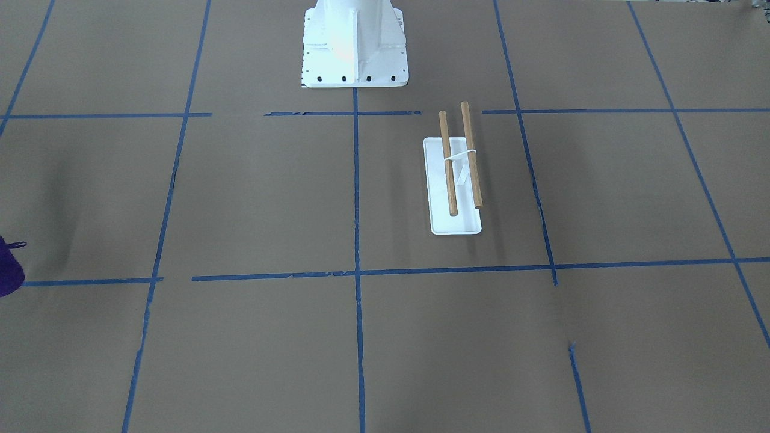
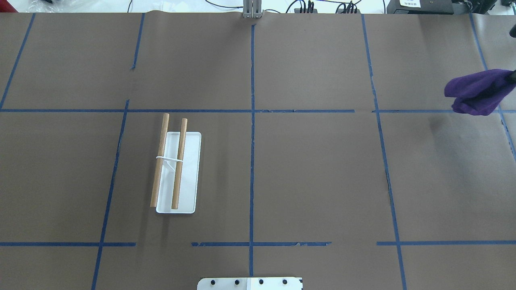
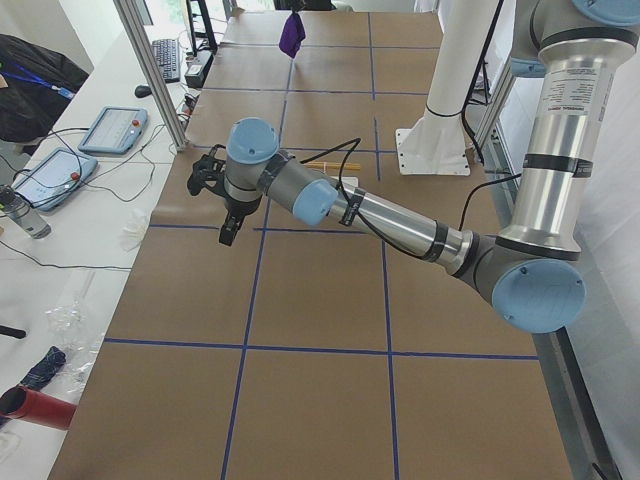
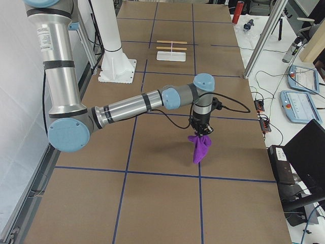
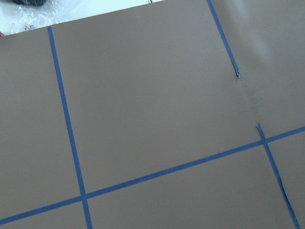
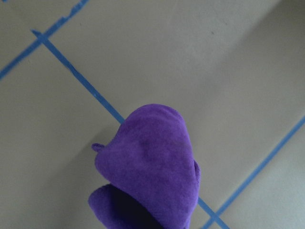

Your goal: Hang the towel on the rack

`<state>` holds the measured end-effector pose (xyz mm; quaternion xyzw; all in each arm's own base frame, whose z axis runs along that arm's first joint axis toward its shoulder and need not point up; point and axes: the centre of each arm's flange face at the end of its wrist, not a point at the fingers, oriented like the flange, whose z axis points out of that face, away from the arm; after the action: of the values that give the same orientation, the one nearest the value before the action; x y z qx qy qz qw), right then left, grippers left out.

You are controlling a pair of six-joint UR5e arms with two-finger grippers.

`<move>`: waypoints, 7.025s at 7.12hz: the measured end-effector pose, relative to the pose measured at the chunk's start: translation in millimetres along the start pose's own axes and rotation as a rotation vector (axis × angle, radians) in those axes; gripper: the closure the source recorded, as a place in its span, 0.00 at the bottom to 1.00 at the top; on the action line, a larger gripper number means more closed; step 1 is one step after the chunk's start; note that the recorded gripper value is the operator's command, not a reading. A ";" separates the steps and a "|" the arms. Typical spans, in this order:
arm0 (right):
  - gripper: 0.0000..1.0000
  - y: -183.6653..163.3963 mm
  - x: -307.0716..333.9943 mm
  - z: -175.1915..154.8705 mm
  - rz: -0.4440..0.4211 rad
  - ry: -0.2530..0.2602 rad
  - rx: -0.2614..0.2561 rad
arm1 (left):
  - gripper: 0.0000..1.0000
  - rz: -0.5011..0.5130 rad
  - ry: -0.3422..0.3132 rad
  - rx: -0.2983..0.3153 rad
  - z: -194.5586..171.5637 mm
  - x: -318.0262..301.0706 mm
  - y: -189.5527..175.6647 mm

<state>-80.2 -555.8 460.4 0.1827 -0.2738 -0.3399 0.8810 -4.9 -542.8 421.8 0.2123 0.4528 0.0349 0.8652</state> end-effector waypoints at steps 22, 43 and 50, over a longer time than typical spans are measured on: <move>1.00 -221.7 -416.0 -116.6 -0.071 -0.214 0.498 | 0.55 -0.992 0.195 -0.342 216.8 530.4 1.8; 0.00 -213.7 -283.1 -62.3 0.212 -0.185 0.095 | 1.00 -0.869 0.193 -0.248 176.2 429.0 25.8; 0.00 -124.6 -52.2 27.1 -0.010 -0.075 -0.110 | 1.00 -0.551 0.043 -0.196 196.5 289.1 67.2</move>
<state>-191.2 -610.5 399.6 0.1224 -0.2868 -0.3653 0.8771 330.6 -474.8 324.5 -0.0041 0.5062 -0.1534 0.8487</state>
